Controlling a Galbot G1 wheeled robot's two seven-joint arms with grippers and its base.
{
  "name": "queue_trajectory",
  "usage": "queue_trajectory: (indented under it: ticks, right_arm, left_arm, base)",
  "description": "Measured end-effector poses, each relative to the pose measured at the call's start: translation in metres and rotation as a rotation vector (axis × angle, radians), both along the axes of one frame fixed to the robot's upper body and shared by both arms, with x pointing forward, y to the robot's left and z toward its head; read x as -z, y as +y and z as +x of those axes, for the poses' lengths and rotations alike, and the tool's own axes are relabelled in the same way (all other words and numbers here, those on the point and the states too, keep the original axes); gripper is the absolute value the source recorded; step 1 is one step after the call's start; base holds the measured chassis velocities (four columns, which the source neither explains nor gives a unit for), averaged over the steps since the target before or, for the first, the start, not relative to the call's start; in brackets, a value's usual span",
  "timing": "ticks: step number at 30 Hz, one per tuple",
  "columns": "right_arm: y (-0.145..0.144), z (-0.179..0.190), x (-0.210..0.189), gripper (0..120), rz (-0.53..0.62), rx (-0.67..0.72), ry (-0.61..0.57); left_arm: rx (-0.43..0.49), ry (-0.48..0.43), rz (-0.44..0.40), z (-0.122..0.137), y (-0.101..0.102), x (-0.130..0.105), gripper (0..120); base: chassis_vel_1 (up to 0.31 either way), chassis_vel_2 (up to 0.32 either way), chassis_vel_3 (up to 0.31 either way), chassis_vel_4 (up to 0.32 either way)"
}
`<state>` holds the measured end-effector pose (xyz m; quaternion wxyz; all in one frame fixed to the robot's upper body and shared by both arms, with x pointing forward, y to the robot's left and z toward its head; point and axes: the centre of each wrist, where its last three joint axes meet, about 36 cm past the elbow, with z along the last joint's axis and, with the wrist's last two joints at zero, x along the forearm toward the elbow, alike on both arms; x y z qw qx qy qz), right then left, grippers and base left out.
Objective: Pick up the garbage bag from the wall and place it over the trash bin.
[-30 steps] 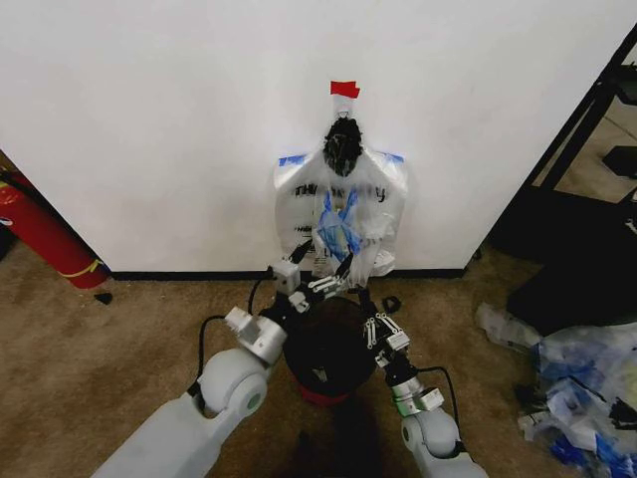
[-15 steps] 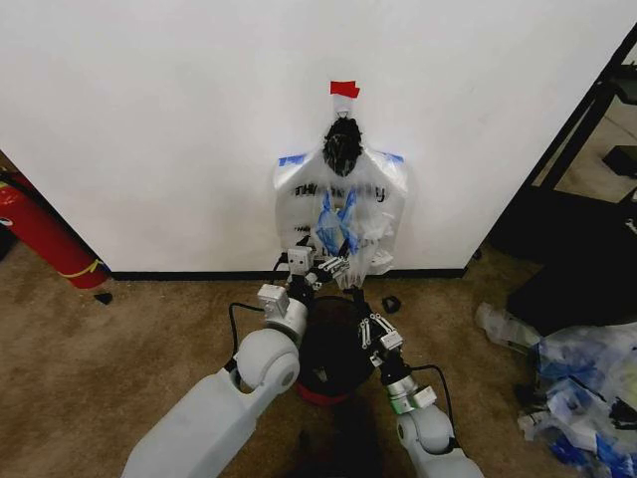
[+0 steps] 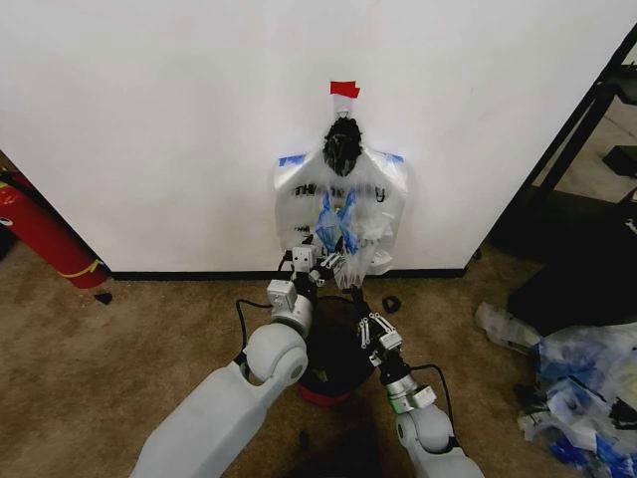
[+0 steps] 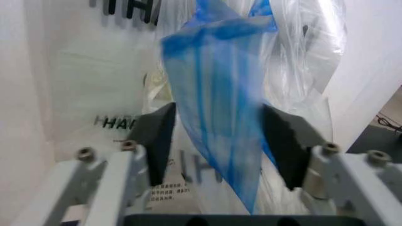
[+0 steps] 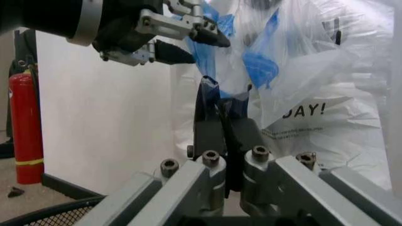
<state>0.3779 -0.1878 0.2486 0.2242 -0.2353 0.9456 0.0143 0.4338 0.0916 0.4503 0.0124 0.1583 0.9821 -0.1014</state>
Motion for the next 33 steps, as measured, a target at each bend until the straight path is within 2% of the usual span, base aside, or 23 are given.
queue_trajectory:
  ticks: [3,7,9,12,14,24,27,32,33]
  right_arm:
    - [-0.001,-0.001,-0.001,0,0.000,0.001,-0.002]
    - [-0.001,-0.002,-0.001,0,-0.001,0.002,-0.003]
    - [-0.001,-0.002,-0.001,0,-0.002,0.002,-0.004]
    - [-0.002,-0.003,-0.001,0,-0.003,0.002,-0.004]
    - [-0.002,-0.004,-0.001,0,-0.004,0.003,-0.004]
    - [-0.010,-0.014,0.002,1,-0.017,0.007,0.002]
    - [-0.013,-0.017,0.001,10,-0.020,0.000,0.002]
    - [-0.031,-0.030,0.002,33,-0.048,-0.040,0.009]
    - [-0.031,-0.030,0.002,33,-0.048,-0.040,0.009]
  left_arm:
    - [-0.001,-0.002,-0.003,-0.003,0.001,-0.001,38]
    - [-0.002,-0.005,-0.003,-0.004,0.004,-0.002,30]
    - [-0.003,-0.008,-0.001,-0.005,0.007,-0.003,16]
    - [-0.005,-0.012,-0.001,-0.005,0.009,-0.003,10]
    - [-0.007,-0.016,-0.003,-0.004,0.011,-0.003,1]
    - [0.013,-0.037,-0.022,-0.008,0.014,-0.002,0]
    - [0.018,-0.044,-0.027,-0.008,0.014,-0.003,0]
    - [0.026,-0.045,-0.036,-0.006,0.013,-0.003,0]
    - [0.026,-0.045,-0.036,-0.006,0.013,-0.003,0]
  base:
    - [0.000,0.000,0.000,0.000]
    - [0.000,0.000,0.000,0.000]
    - [0.000,0.000,0.000,0.000]
    - [0.000,0.000,0.000,0.000]
    - [0.000,0.000,0.000,0.000]
    - [0.000,0.000,0.000,0.000]
    - [0.000,0.000,0.000,0.000]
    - [0.000,0.000,0.000,0.000]
    - [0.000,0.000,0.000,0.000]
